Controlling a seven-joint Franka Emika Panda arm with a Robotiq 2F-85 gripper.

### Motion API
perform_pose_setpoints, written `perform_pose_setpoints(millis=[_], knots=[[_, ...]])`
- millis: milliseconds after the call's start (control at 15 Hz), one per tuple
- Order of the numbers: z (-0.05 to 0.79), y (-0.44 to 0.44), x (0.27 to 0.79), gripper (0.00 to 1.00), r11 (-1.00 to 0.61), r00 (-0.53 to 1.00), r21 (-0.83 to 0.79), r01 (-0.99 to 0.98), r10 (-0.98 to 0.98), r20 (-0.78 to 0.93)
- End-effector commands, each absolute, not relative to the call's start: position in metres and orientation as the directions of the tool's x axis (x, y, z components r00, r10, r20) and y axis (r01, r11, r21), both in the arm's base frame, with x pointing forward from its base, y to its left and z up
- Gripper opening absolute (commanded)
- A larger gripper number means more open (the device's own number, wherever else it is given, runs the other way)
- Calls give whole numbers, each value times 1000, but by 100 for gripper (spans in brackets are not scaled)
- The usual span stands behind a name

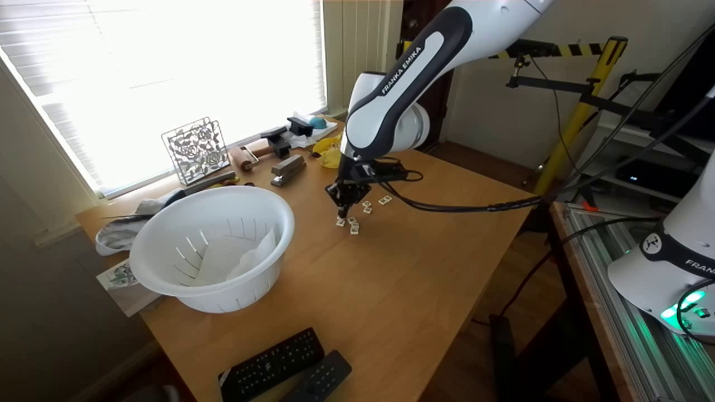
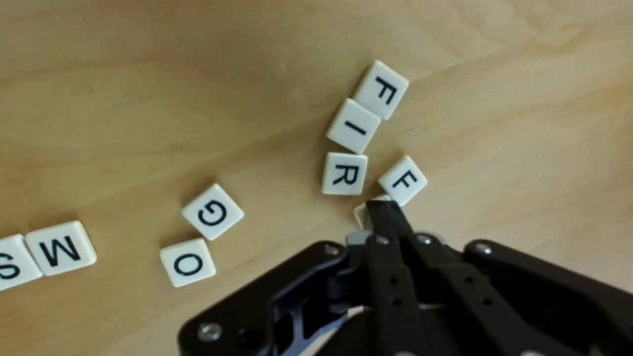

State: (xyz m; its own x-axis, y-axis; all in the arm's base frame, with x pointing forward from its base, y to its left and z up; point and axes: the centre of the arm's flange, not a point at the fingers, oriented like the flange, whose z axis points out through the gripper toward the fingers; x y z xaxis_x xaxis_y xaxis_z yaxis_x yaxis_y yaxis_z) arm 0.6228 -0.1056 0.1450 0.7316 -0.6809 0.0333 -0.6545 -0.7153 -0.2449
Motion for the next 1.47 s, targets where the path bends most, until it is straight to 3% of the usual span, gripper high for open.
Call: perform_pose_setpoints(millis=[0, 1400], knots=[[141, -109, 634, 0, -722, 746, -261, -641, -666, 10], [145, -98, 645, 0, -758, 790, -259, -599, -612, -36]])
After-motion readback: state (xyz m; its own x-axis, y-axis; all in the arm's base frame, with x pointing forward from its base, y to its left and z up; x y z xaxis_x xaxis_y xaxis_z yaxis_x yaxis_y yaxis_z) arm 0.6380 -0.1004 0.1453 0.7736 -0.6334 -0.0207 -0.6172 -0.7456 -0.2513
